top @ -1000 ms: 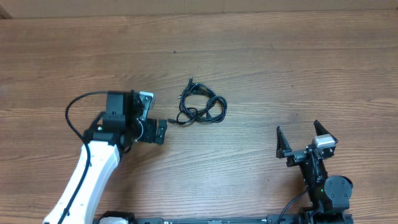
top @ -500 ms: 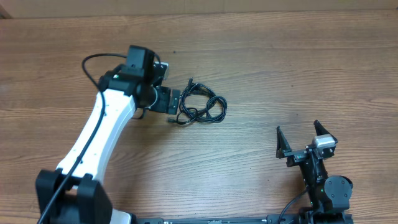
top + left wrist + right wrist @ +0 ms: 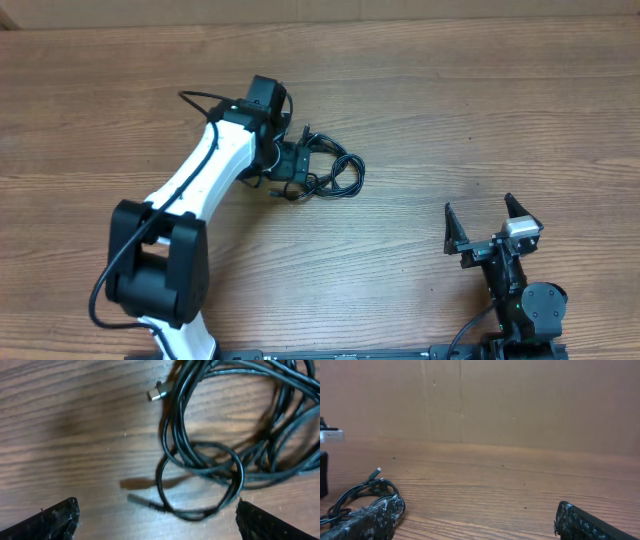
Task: Untangle cables
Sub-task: 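Lower the left gripper onto the cable bundle and close on the cables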
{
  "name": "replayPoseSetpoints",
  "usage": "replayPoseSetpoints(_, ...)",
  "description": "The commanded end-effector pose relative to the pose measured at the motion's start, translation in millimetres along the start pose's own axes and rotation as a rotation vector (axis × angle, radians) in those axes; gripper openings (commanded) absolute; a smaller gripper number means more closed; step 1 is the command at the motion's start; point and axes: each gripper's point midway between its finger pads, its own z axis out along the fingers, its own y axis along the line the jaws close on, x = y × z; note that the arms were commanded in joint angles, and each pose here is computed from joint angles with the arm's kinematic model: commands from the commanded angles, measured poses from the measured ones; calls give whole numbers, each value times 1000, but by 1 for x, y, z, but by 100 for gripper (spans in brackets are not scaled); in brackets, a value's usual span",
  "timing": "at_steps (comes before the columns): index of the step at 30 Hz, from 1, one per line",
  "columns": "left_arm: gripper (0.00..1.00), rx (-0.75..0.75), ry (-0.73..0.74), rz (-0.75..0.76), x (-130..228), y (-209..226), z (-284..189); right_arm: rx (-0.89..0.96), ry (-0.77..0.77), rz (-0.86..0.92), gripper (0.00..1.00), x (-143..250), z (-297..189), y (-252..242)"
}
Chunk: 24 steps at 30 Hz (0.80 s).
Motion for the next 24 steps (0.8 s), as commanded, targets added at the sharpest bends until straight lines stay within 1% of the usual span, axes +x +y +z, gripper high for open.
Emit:
replayPoseSetpoints(1,100,-15,-21,-37,-12,-1,8,-13,-4,-3,100,2,0,3)
replayPoseSetpoints(5,100,-17,-15,-50,-14,0,18,-13,-4,-3,100,2,0,3)
replayPoseSetpoints(8,97,-19,-16,-56,-16,0,23,-13,-4,-3,100,2,0,3)
replayPoseSetpoints(12,97,-23,-45,-81,-23,0,25,-13,-4,-3,100,2,0,3)
replayPoseSetpoints(14,91,-18,-65,-80,-28,-1,24,-13,-4,-3,100,2,0,3)
replayPoseSetpoints(15,90,-20,-75,-83,-31,-1,24,-13,-4,-3,100,2,0,3)
replayPoseSetpoints(16,91,-34,-87,-97,-33,2,23,-13,-4,-3,100,2,0,3)
replayPoseSetpoints(18,100,-39,-104,-103,-38,2,20,-13,-4,-3,100,2,0,3)
replayPoseSetpoints(24,100,-88,-143,-81,-48,-2,10,-13,-4,-3,100,2,0,3)
